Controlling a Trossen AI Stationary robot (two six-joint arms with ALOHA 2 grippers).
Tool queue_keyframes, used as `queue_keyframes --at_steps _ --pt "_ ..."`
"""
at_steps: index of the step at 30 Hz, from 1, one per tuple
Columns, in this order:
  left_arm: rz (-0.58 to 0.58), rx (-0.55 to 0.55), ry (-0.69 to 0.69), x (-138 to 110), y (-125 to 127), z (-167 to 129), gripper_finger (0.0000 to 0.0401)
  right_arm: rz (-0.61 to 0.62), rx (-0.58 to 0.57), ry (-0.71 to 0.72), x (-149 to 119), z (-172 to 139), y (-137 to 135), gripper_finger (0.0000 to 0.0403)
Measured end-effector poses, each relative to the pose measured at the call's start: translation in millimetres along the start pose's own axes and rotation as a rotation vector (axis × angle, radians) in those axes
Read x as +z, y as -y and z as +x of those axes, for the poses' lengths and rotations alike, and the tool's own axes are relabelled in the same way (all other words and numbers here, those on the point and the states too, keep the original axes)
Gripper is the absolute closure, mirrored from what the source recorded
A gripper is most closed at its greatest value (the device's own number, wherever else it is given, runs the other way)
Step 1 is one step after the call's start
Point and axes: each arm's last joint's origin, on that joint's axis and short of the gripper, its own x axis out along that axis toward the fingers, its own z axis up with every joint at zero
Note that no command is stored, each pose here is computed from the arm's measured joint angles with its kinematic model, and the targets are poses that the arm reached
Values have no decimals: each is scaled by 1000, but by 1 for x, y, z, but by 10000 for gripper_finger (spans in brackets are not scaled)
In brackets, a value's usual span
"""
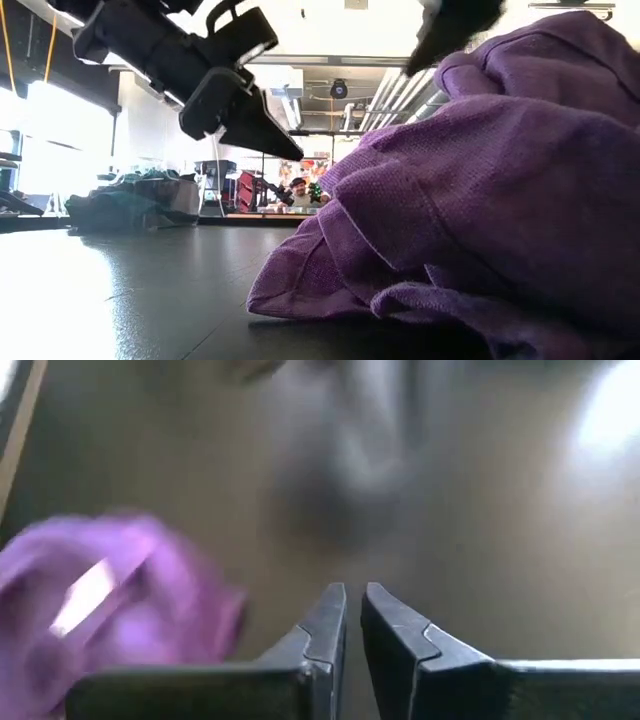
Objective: Sort towels by color in basket
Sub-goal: Put the violet microfiber cloth into the left transparent bin
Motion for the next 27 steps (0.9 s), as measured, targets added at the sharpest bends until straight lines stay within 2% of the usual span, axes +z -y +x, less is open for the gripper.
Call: queue_keyframes --at_steps 5,7,11,16,19,23,27 --pt "2 10 32 6 -2 -4 325 -13 226 -126 -20 -13 -42 373" --pt "2 14 40 7 -4 -5 325 -19 252 -121 -23 -17 -53 373" --pt "2 21 78 11 -6 -5 325 189 270 -130 -23 -18 -58 364" --pt "-13 16 110 15 -6 -5 325 336 464 -301 -29 -24 -70 317" --pt "-22 15 114 15 -6 -5 325 345 460 -305 -32 -27 -77 282" --pt "-37 14 121 16 -6 -5 325 304 351 -246 -38 -21 -87 231" --pt "-37 13 122 16 -6 -5 325 145 300 -221 -45 -1 -100 180"
